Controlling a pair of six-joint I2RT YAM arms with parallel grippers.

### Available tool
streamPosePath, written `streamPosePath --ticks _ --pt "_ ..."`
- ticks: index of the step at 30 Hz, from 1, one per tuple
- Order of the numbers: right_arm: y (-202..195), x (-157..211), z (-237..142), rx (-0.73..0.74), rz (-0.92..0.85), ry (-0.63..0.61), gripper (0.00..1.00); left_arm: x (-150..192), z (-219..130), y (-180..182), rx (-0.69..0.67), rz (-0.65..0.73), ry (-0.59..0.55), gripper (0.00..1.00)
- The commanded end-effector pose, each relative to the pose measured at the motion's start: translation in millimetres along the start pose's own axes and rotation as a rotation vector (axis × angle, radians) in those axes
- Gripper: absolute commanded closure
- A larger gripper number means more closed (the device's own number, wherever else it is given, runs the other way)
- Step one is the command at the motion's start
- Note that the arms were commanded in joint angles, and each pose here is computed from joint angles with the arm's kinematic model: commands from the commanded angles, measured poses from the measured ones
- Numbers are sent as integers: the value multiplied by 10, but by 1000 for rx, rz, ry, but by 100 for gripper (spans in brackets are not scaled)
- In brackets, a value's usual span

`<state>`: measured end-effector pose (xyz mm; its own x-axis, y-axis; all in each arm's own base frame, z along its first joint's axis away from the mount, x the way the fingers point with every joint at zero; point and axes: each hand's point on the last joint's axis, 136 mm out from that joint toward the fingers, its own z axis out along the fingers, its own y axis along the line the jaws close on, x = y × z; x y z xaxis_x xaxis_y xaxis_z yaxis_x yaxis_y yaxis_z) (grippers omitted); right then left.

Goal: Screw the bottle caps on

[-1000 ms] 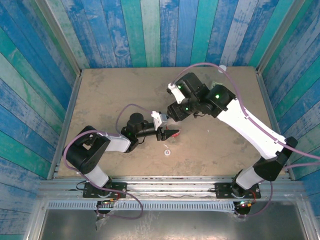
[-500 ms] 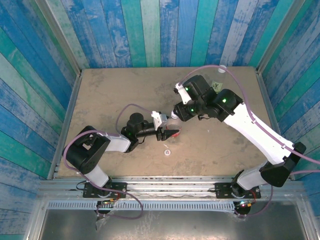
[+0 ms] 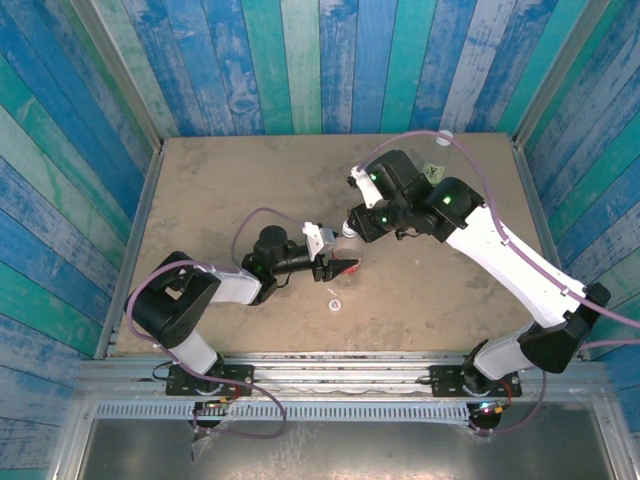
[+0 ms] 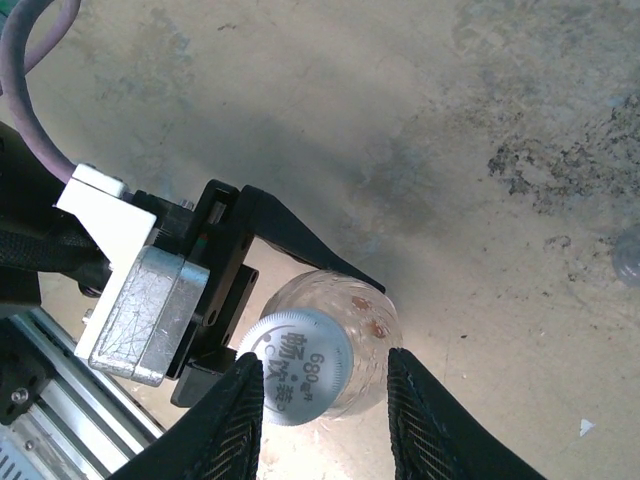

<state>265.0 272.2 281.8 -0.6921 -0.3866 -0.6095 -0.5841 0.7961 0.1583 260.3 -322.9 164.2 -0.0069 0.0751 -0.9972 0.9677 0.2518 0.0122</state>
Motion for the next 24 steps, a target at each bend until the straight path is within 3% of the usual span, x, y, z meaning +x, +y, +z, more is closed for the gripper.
streamPosePath --ticks 1,24 --pt "-11 68 96 -4 5 33 63 35 -28 4 -16 -21 31 34" --pt "-64 199 198 12 16 82 70 36 -33 -3 -14 -21 32 34"
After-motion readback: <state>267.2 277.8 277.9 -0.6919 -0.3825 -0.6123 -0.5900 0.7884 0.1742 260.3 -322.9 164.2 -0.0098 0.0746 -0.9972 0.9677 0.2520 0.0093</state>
